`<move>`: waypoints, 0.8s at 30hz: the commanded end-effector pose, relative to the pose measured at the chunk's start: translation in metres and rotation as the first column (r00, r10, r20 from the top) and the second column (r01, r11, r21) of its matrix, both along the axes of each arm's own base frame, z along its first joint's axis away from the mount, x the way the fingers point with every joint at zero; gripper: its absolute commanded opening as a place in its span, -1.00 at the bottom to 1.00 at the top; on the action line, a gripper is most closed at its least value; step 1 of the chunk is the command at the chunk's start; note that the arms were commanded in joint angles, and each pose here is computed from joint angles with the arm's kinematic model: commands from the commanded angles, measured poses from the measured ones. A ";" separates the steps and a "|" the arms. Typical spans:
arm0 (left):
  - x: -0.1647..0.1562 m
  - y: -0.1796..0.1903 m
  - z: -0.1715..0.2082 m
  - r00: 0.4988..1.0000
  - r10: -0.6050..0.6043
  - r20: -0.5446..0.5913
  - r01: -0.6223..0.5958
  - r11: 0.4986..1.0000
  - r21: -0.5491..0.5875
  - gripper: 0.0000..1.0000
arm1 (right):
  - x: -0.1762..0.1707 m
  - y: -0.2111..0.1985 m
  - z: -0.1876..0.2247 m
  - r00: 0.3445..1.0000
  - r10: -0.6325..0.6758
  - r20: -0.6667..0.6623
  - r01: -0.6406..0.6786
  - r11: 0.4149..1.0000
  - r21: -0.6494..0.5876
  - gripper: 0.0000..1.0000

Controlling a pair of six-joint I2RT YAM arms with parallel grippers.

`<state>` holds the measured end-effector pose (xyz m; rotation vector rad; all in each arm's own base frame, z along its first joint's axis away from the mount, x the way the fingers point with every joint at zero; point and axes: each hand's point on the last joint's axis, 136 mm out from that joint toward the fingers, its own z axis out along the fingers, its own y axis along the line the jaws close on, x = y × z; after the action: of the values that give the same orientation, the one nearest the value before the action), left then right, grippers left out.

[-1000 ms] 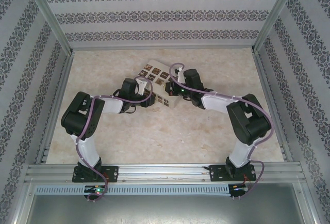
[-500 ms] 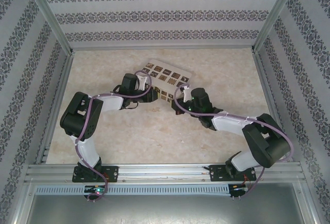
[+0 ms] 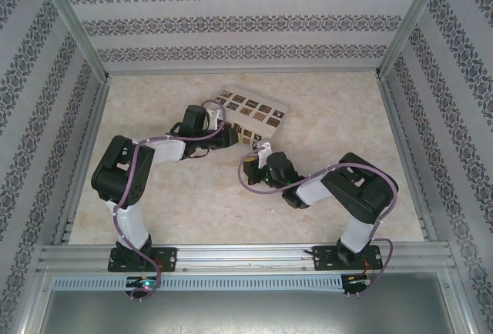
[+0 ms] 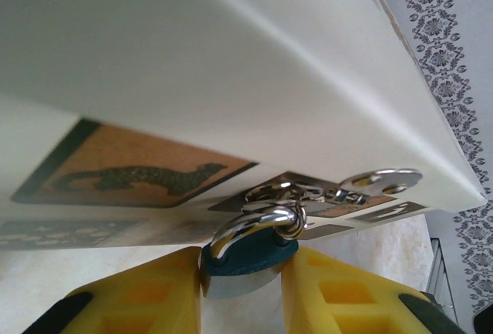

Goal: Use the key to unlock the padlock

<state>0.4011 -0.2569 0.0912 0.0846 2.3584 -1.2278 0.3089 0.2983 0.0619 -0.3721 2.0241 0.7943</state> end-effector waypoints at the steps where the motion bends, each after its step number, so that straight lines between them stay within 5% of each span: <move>1: 0.003 -0.013 0.016 0.999 -0.024 0.028 0.025 0.999 -0.042 -0.43 | 0.013 -0.006 0.017 0.990 -0.075 0.117 0.071 0.997 0.043 -1.00; 24: 0.005 -0.011 0.012 1.000 -0.004 0.018 0.004 0.999 -0.043 -0.43 | 0.039 -0.006 0.016 0.979 -0.126 0.157 0.117 0.991 0.067 -1.00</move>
<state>0.4011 -0.2570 0.0914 0.0501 2.3670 -1.2429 0.3356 0.2934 0.0663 -0.2984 1.9033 0.7332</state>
